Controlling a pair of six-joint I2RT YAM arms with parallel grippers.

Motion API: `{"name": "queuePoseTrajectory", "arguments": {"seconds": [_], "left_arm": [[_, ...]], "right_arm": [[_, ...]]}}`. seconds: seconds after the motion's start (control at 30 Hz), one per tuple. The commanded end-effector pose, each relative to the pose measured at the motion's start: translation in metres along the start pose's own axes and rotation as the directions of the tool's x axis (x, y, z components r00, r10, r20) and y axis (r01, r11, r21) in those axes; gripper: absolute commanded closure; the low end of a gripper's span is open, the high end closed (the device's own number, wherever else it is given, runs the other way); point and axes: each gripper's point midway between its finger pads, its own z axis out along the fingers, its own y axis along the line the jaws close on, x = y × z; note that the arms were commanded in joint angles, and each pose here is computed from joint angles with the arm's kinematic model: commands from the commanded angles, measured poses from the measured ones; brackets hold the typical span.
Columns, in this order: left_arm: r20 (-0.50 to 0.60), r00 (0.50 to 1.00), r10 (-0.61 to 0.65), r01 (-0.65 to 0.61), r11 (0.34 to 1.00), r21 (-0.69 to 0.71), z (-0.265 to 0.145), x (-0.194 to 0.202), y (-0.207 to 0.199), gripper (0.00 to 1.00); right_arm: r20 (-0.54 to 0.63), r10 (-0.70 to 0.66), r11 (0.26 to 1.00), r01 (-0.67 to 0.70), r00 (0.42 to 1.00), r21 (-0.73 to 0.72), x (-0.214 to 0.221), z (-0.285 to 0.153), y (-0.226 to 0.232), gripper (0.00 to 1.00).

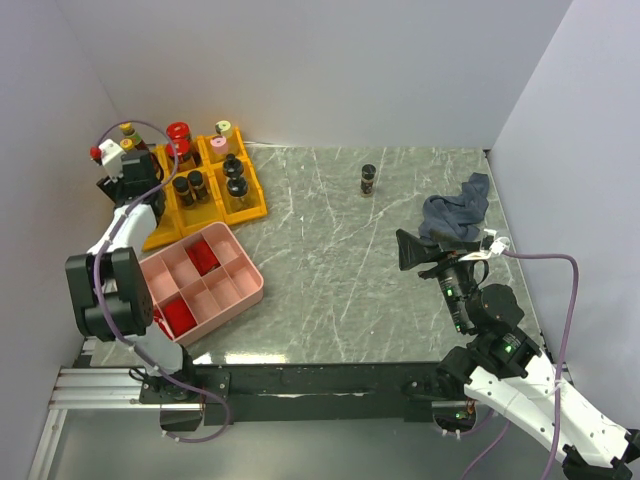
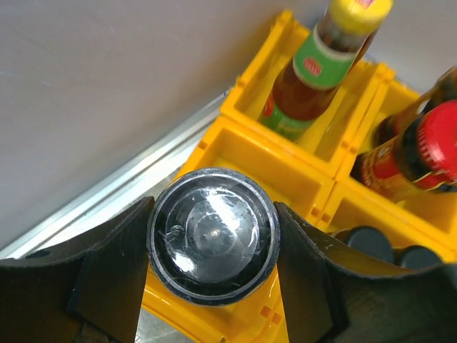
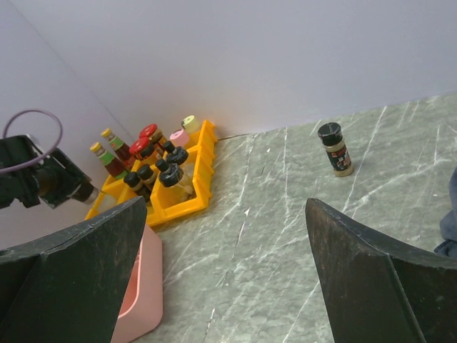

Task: Organize the condiment bottles
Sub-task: Place the bottle in the storage box, then move the bottle to the center of the board.

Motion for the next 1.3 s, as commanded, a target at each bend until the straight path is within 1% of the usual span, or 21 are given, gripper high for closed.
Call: {"name": "queuePoseTrajectory", "arguments": {"seconds": [0.0,0.13,0.23,0.27,0.33,0.37,0.47,0.5,0.57,0.67,0.7,0.73,0.8,0.83,0.87,0.93,0.97,1.07,1.13,1.17,1.27], "left_arm": [[0.075,0.993,-0.092,0.089,0.995,0.040,0.006,-0.021,-0.017,0.99],[0.016,0.998,-0.064,0.064,0.998,0.003,0.017,0.003,-0.014,0.98],[-0.007,0.998,-0.061,0.061,0.998,-0.016,0.021,0.008,-0.014,0.82],[-0.006,0.998,-0.060,0.060,0.998,-0.015,0.021,0.005,-0.015,0.67],[-0.003,0.998,-0.058,0.058,0.998,0.003,0.018,0.000,-0.019,0.46],[0.006,0.998,-0.065,0.065,0.998,0.015,0.015,-0.007,-0.020,0.27],[0.024,0.996,-0.082,0.081,0.996,0.030,0.004,-0.027,-0.024,0.10],[0.009,0.997,-0.080,0.080,0.997,0.023,-0.001,-0.027,-0.023,0.08],[0.034,0.993,-0.109,0.108,0.993,0.041,-0.015,-0.051,-0.026,0.00],[0.031,0.992,-0.126,0.120,0.981,0.154,-0.042,-0.074,-0.044,0.01],[0.002,0.994,-0.114,0.111,0.974,0.198,-0.053,-0.072,-0.053,0.01],[0.004,0.993,-0.121,0.116,0.960,0.256,-0.068,-0.083,-0.062,0.01],[-0.064,0.992,-0.110,0.126,0.905,0.406,-0.097,-0.078,-0.091,0.01],[-0.082,0.990,-0.114,0.140,0.875,0.464,-0.113,-0.079,-0.099,0.01],[-0.144,0.984,-0.108,0.171,0.805,0.568,-0.138,-0.072,-0.122,0.01],[-0.179,0.978,-0.110,0.203,0.712,0.672,-0.169,-0.067,-0.140,0.01],[-0.218,0.973,-0.080,0.218,0.640,0.737,-0.196,-0.056,-0.158,0.00],[-0.258,0.966,-0.018,0.226,0.544,0.808,-0.240,-0.030,-0.178,0.00],[-0.270,0.962,0.029,0.218,0.511,0.832,-0.257,-0.010,-0.185,0.01],[-0.276,0.959,0.061,0.215,0.478,0.851,-0.274,0.002,-0.192,0.00],[-0.268,0.954,0.135,0.197,0.391,0.899,-0.311,0.031,-0.200,0.01]], "right_arm": [[0.038,0.029,1.000,-0.028,0.999,-0.014,-0.013,0.000,0.005,0.00],[0.036,0.027,1.000,-0.026,0.999,-0.015,-0.013,0.001,0.006,0.00],[0.036,0.024,1.000,-0.024,0.999,-0.011,-0.013,0.001,0.005,0.00],[0.036,0.022,1.000,-0.022,0.999,-0.009,-0.012,0.001,0.005,0.00],[0.037,0.023,1.000,-0.023,0.999,-0.009,-0.013,0.001,0.005,0.00],[0.037,0.023,1.000,-0.023,0.999,-0.010,-0.013,0.001,0.005,0.00],[0.034,0.020,1.000,-0.019,0.999,-0.009,-0.012,0.002,0.005,0.00],[0.032,0.019,1.000,-0.019,0.999,-0.010,-0.011,0.003,0.005,0.00],[0.027,0.013,1.000,-0.013,1.000,0.004,-0.009,0.005,0.004,0.00],[0.012,0.018,0.999,-0.018,1.000,0.037,-0.006,0.010,0.002,0.00],[0.009,0.020,0.999,-0.020,1.000,0.046,-0.006,0.011,0.001,0.00],[0.001,0.021,0.998,-0.021,1.000,0.062,-0.005,0.015,0.001,0.00],[-0.007,0.029,0.997,-0.029,1.000,0.072,-0.006,0.018,0.003,0.00],[-0.029,0.016,0.997,-0.014,0.999,0.081,0.000,0.023,0.003,0.00],[-0.040,0.008,0.994,-0.004,0.999,0.106,0.003,0.025,0.000,0.00],[-0.067,-0.010,0.991,0.019,0.998,0.134,0.007,0.034,0.000,0.00],[-0.091,-0.031,0.988,0.045,0.995,0.150,0.011,0.036,-0.002,0.00],[-0.126,-0.070,0.980,0.091,0.990,0.175,0.016,0.049,-0.001,0.00],[-0.147,-0.092,0.972,0.121,0.985,0.203,0.018,0.062,-0.003,0.00],[-0.162,-0.098,0.968,0.132,0.982,0.216,0.020,0.066,-0.005,0.00],[-0.210,-0.105,0.961,0.153,0.972,0.229,0.025,0.089,-0.011,0.00]]}}
